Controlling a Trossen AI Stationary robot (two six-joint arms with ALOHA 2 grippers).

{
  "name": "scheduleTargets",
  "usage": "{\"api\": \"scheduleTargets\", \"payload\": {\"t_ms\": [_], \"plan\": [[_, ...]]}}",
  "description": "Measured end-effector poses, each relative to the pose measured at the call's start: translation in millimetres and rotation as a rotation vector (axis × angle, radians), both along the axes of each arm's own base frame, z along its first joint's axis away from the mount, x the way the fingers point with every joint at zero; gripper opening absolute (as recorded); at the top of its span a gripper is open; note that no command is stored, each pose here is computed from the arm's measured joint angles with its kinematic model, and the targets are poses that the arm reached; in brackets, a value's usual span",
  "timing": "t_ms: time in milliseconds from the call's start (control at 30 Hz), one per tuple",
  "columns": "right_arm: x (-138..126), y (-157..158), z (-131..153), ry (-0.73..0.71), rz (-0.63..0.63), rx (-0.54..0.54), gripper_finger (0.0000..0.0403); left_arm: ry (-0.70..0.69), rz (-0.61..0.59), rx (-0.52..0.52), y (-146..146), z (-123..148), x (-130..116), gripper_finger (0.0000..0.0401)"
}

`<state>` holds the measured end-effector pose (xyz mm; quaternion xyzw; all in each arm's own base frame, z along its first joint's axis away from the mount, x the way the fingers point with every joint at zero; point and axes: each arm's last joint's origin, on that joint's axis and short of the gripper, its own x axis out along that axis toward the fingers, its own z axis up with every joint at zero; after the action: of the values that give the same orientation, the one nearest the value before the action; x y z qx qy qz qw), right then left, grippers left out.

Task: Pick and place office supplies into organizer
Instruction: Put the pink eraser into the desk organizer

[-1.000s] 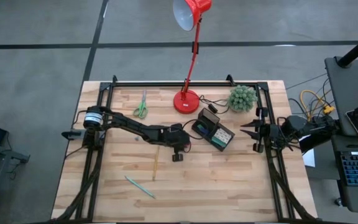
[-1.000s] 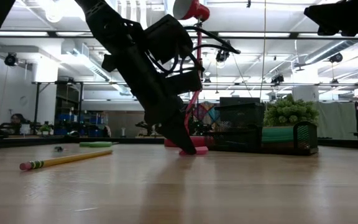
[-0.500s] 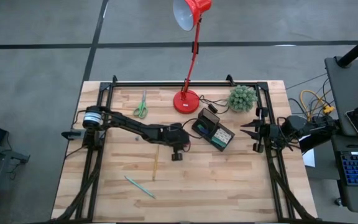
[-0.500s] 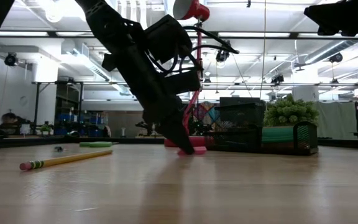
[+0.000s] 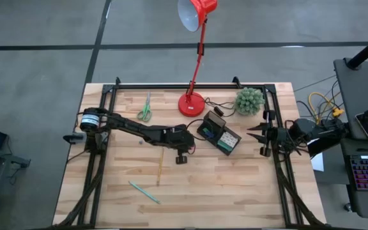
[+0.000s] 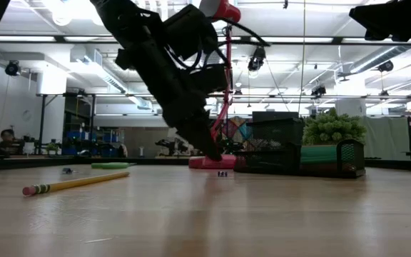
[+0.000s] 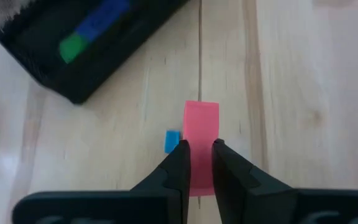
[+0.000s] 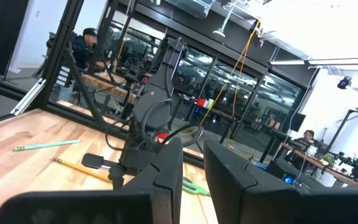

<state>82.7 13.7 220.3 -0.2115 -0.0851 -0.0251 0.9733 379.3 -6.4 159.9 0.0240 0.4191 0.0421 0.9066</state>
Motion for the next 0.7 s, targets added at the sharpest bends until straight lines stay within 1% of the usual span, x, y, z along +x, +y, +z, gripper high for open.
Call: {"api": "scheduleTargets", "payload": {"t_ms": [167, 300, 533, 633, 700], "plan": [[0.0, 0.0, 0.0, 0.000, 0.000, 0.001, 0.0056, -0.030, -0.035, 0.030, 0.6, 7.6, 5.1, 0.0030], [0.0, 0.0, 0.0, 0.000, 0.000, 0.001, 0.0056, -0.105, -0.072, 0.068, 2.0, 17.2, 12.7, 0.0030], [0.0, 0.0, 0.0, 0.000, 0.001, 0.003, 0.0056, -0.217, -0.168, 0.204, 9.8, 35.9, 25.7, 0.0030], [0.0, 0.0, 0.0, 0.000, 0.001, 0.003, 0.0056, -0.227, -0.238, 0.307, 15.9, 37.7, 27.2, 0.0030], [0.0, 0.0, 0.0, 0.000, 0.001, 0.003, 0.0056, -0.237, -0.260, 0.353, 21.0, 38.1, 27.8, 0.0030]]}}
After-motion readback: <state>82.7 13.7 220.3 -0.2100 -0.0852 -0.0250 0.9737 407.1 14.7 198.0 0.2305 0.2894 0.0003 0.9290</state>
